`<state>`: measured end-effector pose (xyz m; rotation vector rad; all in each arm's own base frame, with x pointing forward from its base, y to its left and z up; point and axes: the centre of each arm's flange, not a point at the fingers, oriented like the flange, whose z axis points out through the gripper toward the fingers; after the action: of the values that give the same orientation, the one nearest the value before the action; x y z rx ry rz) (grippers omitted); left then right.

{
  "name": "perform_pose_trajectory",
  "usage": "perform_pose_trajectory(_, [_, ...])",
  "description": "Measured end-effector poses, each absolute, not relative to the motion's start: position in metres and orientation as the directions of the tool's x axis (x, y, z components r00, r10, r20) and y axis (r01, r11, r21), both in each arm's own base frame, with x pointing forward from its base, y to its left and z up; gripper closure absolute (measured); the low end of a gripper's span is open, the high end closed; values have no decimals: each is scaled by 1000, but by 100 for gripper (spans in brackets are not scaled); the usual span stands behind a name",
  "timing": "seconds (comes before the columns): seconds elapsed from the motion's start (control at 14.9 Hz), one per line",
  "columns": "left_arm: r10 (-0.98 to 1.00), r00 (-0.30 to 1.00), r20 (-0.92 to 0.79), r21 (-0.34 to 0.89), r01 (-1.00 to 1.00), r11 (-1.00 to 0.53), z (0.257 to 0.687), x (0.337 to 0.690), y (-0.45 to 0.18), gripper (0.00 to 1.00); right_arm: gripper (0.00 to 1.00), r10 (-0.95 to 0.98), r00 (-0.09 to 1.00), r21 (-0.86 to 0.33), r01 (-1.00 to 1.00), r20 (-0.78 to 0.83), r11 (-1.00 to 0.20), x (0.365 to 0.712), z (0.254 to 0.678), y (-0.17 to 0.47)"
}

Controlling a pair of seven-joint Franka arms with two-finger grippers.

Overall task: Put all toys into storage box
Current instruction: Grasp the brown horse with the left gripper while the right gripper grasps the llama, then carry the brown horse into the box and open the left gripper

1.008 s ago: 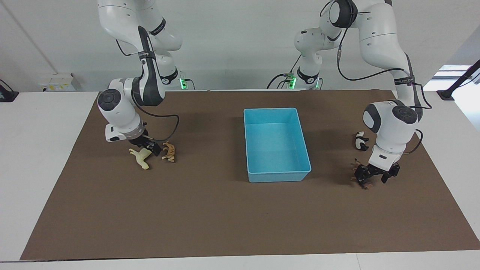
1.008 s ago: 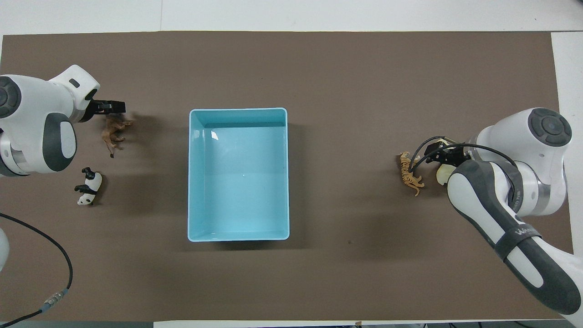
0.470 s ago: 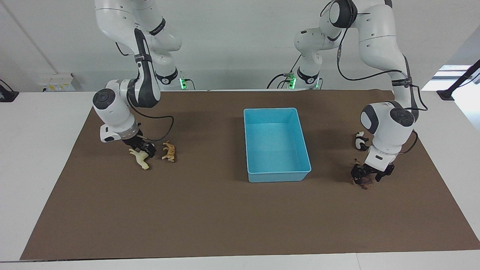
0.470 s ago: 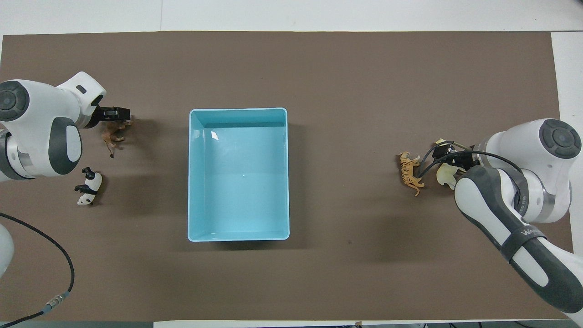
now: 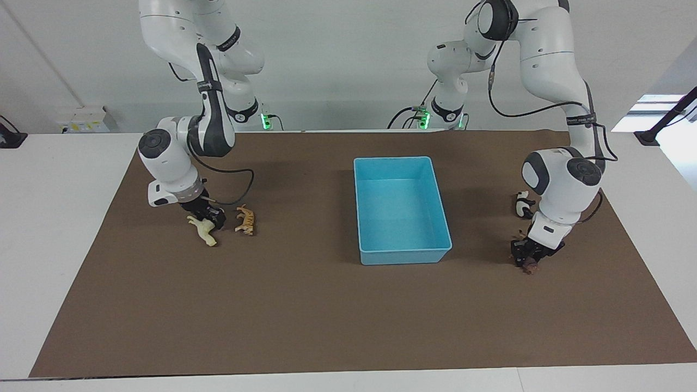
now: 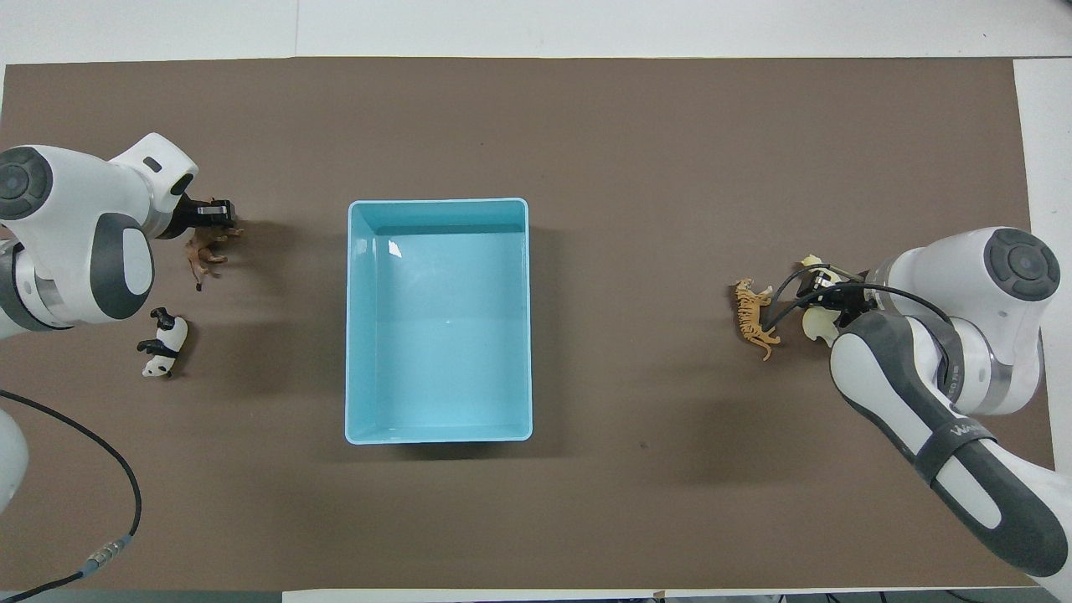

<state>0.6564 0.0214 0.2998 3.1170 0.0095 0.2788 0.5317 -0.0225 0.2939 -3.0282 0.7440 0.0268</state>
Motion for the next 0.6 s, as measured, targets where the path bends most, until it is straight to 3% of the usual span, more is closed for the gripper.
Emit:
perform_pose_trajectory(0.13, [44, 986, 162, 46, 37, -998, 312, 662, 10, 56, 56, -455, 890, -15, -456, -28, -890, 536, 300, -20])
perform_pose_trajectory(0.4, [136, 988, 71, 73, 131, -989, 379, 673, -35, 56, 56, -428, 903, -2, -428, -52, -904, 560, 348, 7])
perform_pose_trajectory(0.6, [254, 967, -1, 120, 252, -960, 453, 652, -95, 56, 59, -448, 894, -8, -448, -32, -894, 573, 388, 52])
